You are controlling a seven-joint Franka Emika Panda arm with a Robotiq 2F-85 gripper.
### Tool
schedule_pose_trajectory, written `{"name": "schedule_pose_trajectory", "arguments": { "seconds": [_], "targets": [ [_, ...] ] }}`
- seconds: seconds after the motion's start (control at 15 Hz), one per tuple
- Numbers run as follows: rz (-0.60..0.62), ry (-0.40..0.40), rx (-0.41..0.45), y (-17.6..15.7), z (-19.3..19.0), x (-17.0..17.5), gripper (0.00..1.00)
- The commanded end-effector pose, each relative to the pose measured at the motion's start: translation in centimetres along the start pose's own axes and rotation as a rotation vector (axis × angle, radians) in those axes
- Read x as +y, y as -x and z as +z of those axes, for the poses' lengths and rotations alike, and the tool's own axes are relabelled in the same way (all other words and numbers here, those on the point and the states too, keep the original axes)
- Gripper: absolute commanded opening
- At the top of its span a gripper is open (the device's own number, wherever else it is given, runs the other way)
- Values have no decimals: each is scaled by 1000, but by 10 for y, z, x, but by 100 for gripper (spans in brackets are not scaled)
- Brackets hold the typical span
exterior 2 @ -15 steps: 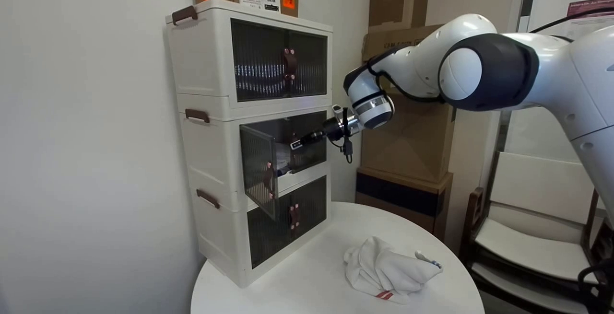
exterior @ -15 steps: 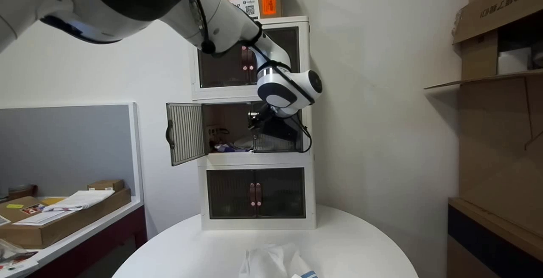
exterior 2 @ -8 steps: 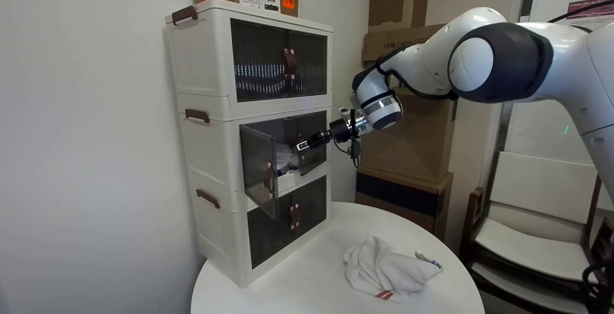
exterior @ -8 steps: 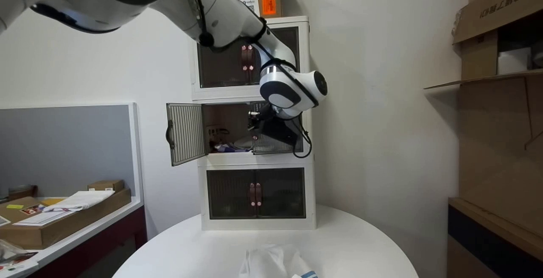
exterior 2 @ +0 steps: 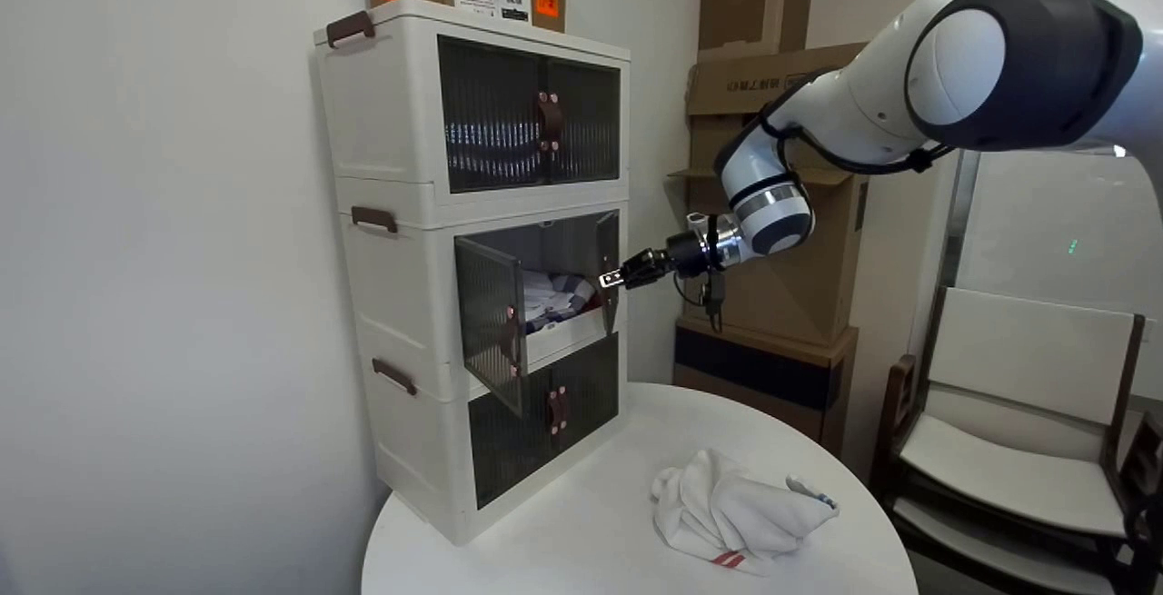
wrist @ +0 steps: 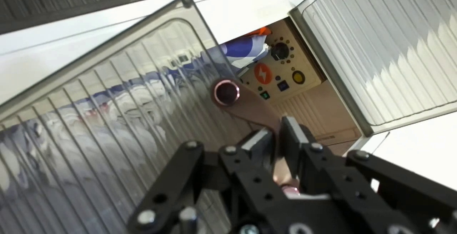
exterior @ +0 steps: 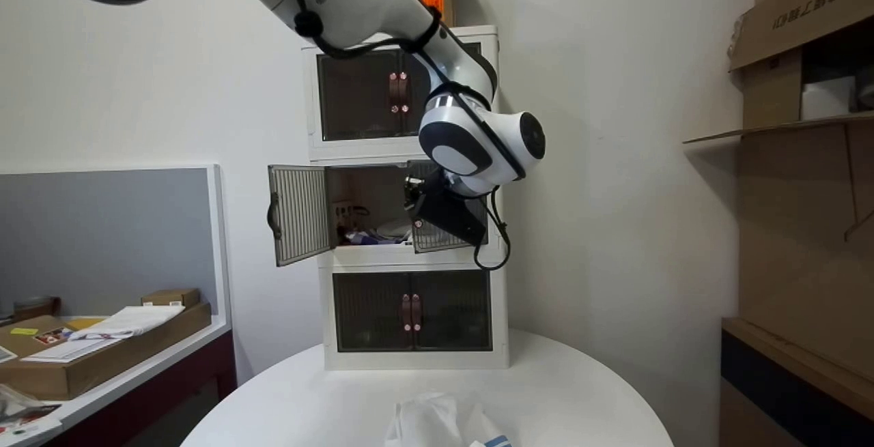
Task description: Open the right door on the second cabinet
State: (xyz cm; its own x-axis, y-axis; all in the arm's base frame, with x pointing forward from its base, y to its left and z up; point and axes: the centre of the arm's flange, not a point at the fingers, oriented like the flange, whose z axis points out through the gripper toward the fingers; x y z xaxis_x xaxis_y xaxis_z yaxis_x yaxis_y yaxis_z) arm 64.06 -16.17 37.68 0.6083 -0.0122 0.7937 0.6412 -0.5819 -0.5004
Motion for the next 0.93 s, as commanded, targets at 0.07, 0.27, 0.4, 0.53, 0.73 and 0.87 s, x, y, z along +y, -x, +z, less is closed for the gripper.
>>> {"name": "schedule_pose_trajectory", "arguments": {
  "seconds": [0.07, 0.27, 0.4, 0.53, 0.73, 0.87],
  "targets": [
    [38, 12, 71, 3, -24, -26, 44],
    [30, 8, 89, -4, -25, -30, 66],
    [22, 6, 94, -11, -24, -34, 81],
    [25, 13, 97, -18, -23, -37, 96],
    [37, 27, 108, -29, -22, -42, 100],
    [58, 60, 121, -36, -25, -45, 100]
  ]
}}
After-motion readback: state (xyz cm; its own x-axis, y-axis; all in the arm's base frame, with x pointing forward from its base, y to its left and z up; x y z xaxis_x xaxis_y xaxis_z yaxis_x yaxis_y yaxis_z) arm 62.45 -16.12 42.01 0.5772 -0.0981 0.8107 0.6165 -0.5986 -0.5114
